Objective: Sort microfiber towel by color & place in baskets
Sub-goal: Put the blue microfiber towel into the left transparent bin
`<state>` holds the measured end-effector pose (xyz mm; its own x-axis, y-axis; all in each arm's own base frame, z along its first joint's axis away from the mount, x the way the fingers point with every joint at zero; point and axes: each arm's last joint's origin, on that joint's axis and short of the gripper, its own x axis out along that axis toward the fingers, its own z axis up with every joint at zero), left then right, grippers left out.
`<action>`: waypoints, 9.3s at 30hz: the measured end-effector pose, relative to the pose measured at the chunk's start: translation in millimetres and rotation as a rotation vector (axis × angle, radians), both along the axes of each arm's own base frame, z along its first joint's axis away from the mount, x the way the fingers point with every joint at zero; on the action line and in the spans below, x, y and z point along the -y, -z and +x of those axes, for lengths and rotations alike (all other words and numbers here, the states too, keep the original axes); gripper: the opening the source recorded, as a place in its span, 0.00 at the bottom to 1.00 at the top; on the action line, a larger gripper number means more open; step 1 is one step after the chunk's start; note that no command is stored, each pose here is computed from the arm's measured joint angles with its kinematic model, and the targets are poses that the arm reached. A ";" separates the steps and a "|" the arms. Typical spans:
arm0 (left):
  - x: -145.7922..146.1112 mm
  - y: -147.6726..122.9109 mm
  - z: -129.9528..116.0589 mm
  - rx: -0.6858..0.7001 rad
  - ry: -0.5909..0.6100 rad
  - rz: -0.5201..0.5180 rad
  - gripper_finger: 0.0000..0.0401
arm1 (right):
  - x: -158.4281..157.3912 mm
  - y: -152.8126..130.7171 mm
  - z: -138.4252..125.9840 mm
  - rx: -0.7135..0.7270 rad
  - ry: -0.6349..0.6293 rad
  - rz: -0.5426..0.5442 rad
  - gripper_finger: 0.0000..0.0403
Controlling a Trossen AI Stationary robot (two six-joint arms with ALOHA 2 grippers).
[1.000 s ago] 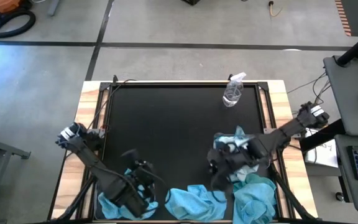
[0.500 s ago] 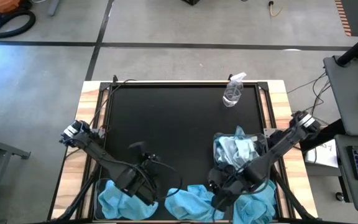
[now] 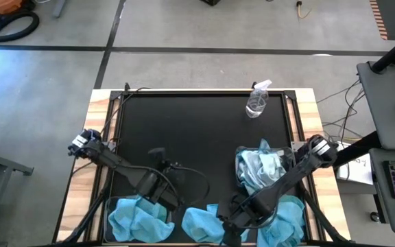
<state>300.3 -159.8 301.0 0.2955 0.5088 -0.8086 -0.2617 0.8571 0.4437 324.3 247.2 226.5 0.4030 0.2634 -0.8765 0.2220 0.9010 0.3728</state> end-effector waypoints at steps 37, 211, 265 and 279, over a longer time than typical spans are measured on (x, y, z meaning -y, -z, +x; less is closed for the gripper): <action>-19.5 -37.0 -23.6 0.047 0.005 -0.067 0.28 | 34.0 64.3 21.9 -0.241 -0.082 -0.009 0.18; 39.2 -49.7 -7.7 0.300 0.343 -0.407 0.17 | 78.8 -161.4 76.4 0.613 -0.153 -0.306 0.02; 40.2 -205.2 -194.4 0.399 0.429 -0.804 0.00 | 59.6 -124.6 34.6 0.105 -0.210 -0.163 0.20; 87.4 -123.6 -213.9 0.268 0.302 -0.620 0.00 | 44.4 -116.9 26.7 0.087 -0.251 -0.177 0.20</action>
